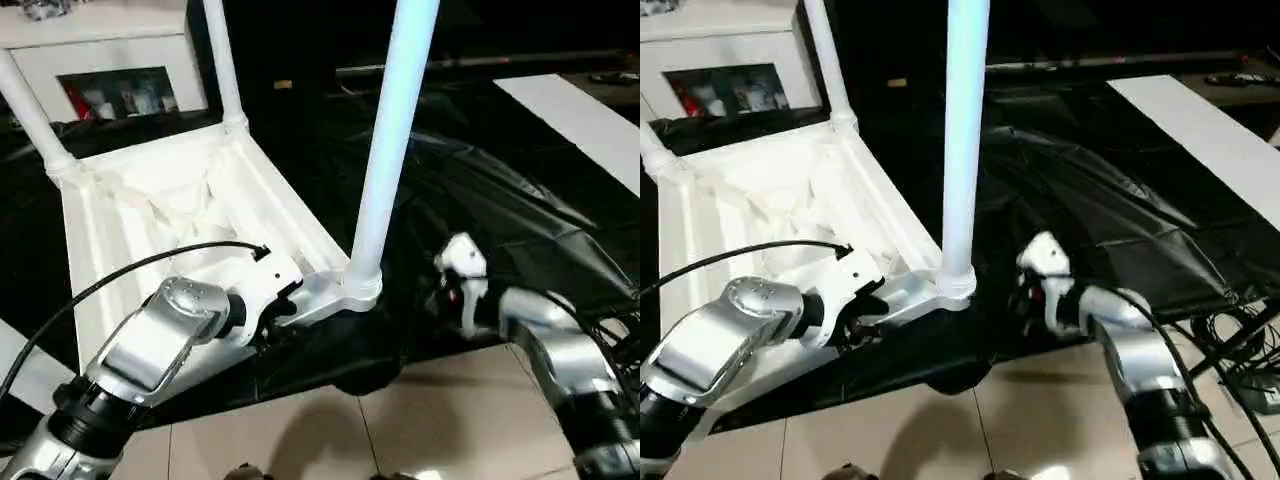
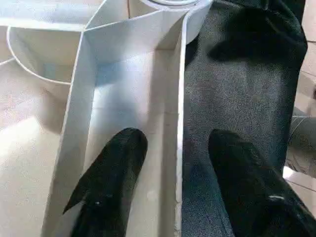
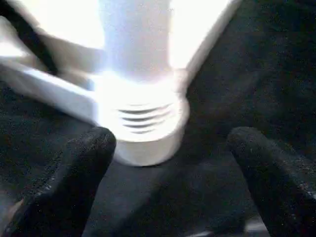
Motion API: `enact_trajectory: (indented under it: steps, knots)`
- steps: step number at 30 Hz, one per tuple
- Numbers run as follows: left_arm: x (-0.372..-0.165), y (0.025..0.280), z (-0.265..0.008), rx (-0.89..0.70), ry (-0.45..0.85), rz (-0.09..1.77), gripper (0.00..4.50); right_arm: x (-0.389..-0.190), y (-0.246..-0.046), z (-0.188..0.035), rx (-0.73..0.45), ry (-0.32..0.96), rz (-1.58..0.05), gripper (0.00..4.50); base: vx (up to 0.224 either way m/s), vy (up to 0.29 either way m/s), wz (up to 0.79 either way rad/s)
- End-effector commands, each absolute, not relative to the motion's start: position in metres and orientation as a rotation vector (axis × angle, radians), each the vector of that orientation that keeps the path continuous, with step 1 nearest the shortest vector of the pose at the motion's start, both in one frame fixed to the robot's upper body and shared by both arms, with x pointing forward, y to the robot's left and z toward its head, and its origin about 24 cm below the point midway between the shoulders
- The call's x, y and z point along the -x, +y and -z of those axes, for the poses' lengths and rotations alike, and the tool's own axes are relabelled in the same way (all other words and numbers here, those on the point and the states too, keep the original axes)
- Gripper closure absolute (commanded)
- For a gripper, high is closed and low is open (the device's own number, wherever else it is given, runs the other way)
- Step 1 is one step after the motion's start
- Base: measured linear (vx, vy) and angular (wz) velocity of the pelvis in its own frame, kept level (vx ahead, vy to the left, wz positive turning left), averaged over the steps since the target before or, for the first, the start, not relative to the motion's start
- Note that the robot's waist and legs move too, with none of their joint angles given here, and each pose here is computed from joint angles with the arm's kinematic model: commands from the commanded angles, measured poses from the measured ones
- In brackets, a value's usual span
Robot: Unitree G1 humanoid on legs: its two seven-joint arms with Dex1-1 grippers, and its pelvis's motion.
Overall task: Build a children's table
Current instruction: Rotate table base
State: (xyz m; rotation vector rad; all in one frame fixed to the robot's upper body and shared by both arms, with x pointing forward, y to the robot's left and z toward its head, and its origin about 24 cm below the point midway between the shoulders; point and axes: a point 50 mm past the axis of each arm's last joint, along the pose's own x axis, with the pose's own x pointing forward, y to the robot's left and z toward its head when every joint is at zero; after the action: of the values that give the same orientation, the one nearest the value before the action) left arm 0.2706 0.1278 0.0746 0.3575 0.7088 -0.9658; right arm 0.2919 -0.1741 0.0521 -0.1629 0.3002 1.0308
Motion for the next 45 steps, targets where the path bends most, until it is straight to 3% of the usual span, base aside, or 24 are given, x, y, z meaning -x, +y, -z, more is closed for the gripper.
enact_trajectory:
  steps: [1,8,13,21,26,34,37,45]
  knots:
    - [-0.272,0.128,-0.070,-0.364,0.728,0.948,2.29,-0.287,-0.171,-0.061,0.148,0.291,-1.107,0.18,0.000,0.000,0.00]
    - [-0.276,0.124,-0.063,-0.317,0.733,0.948,3.05,-0.283,-0.172,-0.066,0.147,0.311,-1.143,0.18,0.000,0.000,0.00]
    - [-0.282,0.116,-0.062,-0.293,0.694,0.953,3.25,-0.282,-0.173,-0.068,0.151,0.320,-1.150,0.18,0.000,0.000,0.00]
    - [-0.290,0.107,-0.063,-0.276,0.648,0.948,3.97,-0.280,-0.174,-0.067,0.154,0.331,-1.147,0.18,0.000,0.000,0.00]
    - [-0.287,0.108,-0.055,-0.331,0.677,0.975,4.45,-0.278,-0.175,-0.066,0.153,0.339,-1.144,0.18,0.000,0.000,0.00]
    - [-0.287,0.112,-0.053,-0.363,0.666,0.986,4.48,-0.279,-0.173,-0.066,0.154,0.331,-1.138,0.18,0.000,0.000,0.00]
    - [-0.286,0.120,-0.066,-0.450,0.447,1.164,4.48,-0.279,-0.174,-0.063,0.158,0.333,-1.126,0.18,0.000,0.000,0.00]
    - [-0.292,0.162,-0.071,-0.489,0.467,1.214,4.48,-0.291,-0.169,-0.059,0.185,0.264,-1.021,0.18,0.000,0.000,0.00]
